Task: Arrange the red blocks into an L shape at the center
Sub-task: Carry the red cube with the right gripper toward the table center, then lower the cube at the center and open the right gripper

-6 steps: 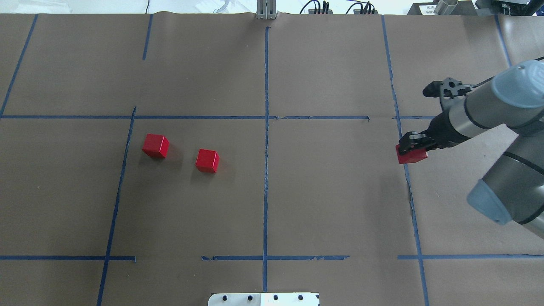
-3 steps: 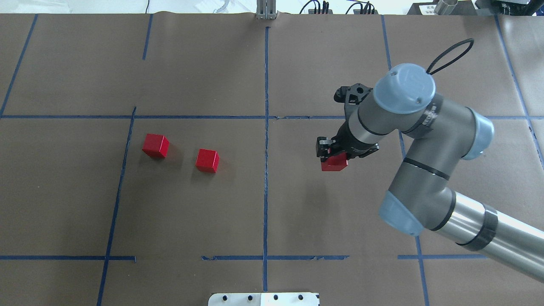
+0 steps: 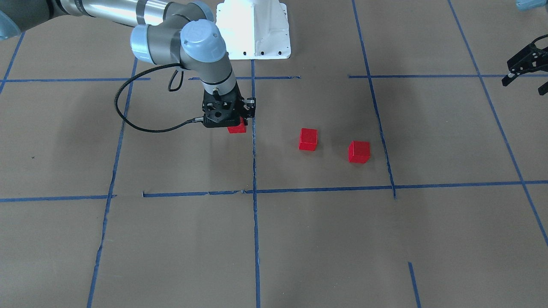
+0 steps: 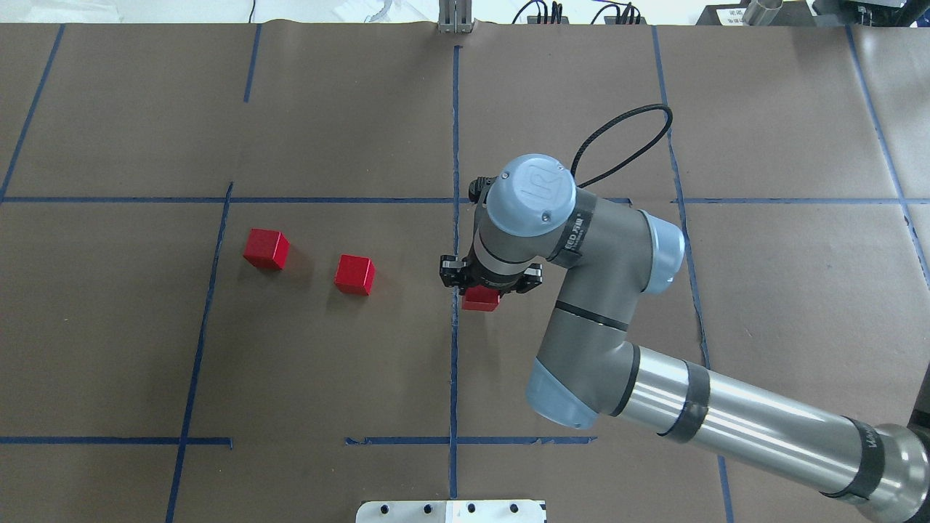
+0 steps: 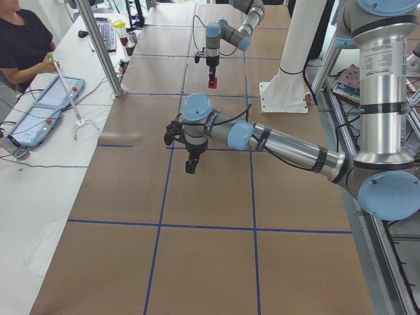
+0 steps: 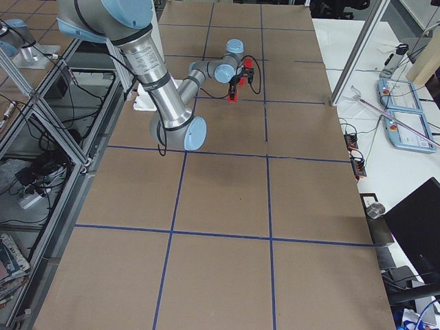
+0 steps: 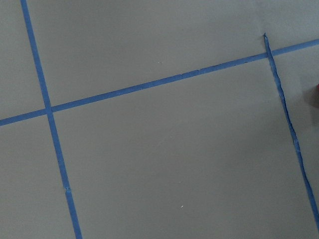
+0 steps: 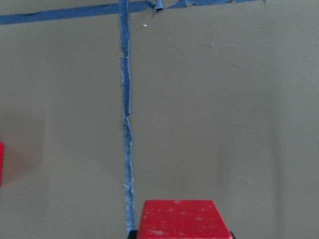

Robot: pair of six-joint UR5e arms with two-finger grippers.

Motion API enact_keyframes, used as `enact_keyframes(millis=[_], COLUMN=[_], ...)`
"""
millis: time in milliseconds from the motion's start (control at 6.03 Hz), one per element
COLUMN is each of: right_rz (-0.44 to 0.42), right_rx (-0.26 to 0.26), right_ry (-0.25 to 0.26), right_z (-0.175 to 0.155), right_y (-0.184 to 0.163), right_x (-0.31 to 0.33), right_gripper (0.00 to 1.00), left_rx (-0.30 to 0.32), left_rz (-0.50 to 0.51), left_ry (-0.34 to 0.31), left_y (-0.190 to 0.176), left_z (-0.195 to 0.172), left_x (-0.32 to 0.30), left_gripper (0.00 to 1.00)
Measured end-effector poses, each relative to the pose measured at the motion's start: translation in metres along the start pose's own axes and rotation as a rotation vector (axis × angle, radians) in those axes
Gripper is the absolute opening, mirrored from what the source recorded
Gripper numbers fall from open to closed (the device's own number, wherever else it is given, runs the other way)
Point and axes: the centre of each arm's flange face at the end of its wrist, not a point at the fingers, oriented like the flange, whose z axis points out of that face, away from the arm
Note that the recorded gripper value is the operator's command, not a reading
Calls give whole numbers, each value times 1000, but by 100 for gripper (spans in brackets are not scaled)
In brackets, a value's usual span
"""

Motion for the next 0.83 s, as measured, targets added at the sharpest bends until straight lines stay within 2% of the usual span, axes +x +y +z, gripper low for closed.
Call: enact_keyframes(millis=[166,497,829], right_rz=[19,23,11], right_rx=[3,-2,4], right_ry=[15,30,37], right_z=[10,20,24], right_y=[-2,-1,0], right_x=[-20,-39,-42], right_gripper=[0,8,8], left_rx=[0,1,-6], left_rz=[-5,-7,-10], left_ry=[3,4,26], left_y=[-2,-3,-2], left_z=[0,0,1], left_x=[3,5,7], left_gripper=[100,100,100])
